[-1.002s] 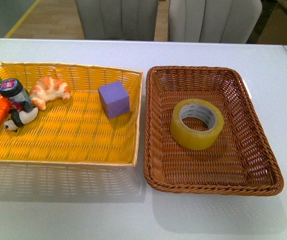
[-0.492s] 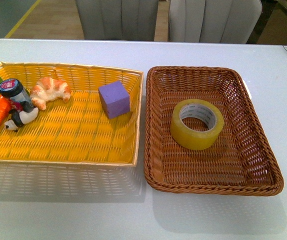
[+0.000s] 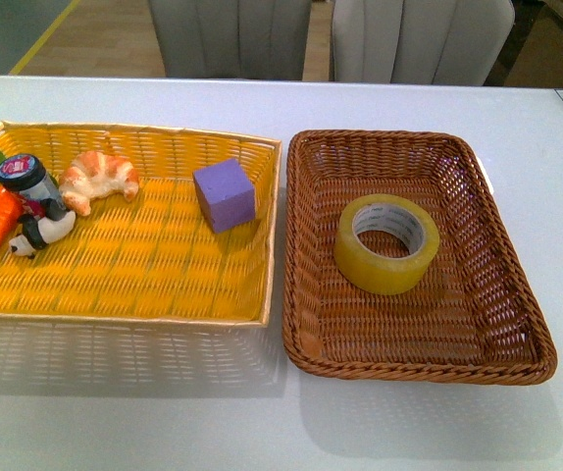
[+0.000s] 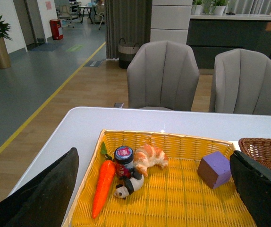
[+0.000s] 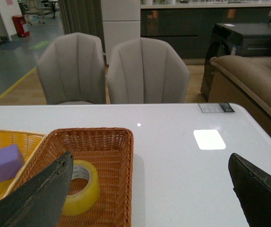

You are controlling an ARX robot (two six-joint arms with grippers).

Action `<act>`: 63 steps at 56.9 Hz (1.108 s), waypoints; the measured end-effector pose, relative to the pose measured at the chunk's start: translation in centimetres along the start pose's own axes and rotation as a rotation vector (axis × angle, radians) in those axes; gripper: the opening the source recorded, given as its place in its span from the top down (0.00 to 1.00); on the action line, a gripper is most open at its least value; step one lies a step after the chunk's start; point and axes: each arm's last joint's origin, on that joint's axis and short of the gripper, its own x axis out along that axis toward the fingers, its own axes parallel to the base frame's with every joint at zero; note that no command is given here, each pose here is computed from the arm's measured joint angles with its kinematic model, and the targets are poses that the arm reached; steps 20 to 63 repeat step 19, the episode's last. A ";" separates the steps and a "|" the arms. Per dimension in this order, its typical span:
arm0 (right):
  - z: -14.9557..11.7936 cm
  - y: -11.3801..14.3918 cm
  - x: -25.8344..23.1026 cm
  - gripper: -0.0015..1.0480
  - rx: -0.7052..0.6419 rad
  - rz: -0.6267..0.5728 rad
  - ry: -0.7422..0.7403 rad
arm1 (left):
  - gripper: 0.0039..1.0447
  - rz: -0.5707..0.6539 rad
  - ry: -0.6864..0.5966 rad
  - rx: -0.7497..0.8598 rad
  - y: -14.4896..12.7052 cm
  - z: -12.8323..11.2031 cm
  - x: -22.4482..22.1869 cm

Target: Move tape to another basket

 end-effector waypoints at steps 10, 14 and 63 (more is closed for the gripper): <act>0.0 0.0 0.0 0.09 0.000 0.000 0.000 | 0.08 0.000 0.000 0.000 0.0 0.0 0.0; 0.0 0.0 0.0 0.09 0.000 0.000 0.000 | 0.08 0.000 0.000 0.000 0.0 0.0 0.0; 0.0 0.0 0.0 0.09 0.000 0.000 0.000 | 0.08 0.000 0.000 0.000 0.0 0.0 0.0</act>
